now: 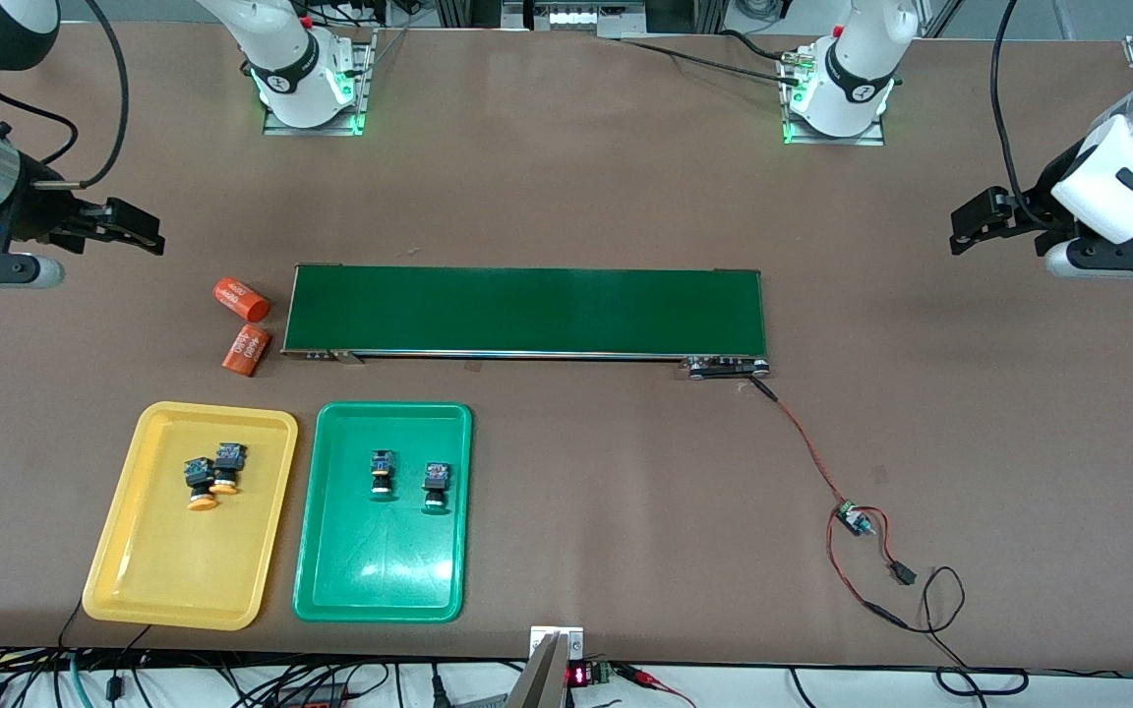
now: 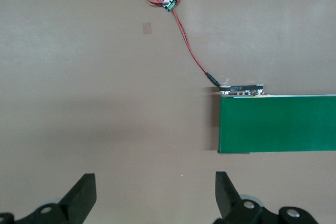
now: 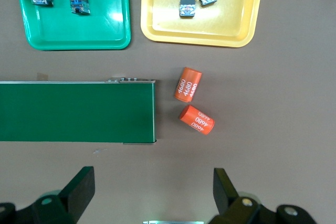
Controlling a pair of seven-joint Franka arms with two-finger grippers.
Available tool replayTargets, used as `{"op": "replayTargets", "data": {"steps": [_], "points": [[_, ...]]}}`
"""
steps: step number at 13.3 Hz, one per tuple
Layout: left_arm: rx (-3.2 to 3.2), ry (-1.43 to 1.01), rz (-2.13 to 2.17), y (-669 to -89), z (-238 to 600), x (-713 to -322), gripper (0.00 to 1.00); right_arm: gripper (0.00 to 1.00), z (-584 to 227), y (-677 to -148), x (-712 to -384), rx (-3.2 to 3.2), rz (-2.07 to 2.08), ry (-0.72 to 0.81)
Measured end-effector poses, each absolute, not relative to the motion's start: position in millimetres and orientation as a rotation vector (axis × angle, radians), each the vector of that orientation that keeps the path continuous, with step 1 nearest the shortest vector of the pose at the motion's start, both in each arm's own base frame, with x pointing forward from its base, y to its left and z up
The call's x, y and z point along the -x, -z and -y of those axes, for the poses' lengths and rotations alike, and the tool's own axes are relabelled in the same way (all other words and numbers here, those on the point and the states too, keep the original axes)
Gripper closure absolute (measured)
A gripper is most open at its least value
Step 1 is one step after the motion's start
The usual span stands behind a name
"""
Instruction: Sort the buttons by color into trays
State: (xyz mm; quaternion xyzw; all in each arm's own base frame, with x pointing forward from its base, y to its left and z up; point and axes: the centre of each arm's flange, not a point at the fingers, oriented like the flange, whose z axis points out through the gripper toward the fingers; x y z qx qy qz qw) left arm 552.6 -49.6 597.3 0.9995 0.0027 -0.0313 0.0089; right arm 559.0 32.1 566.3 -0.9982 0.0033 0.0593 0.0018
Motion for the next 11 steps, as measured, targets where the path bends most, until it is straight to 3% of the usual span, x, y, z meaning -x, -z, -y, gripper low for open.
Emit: {"op": "replayTargets", "data": {"steps": [11], "points": [[-3.122, 0.098, -0.008, -597.3, 49.6, -552.7, 0.00, 0.00, -60.1, -566.4, -556.8, 3.135, 0.063, -0.184]]}}
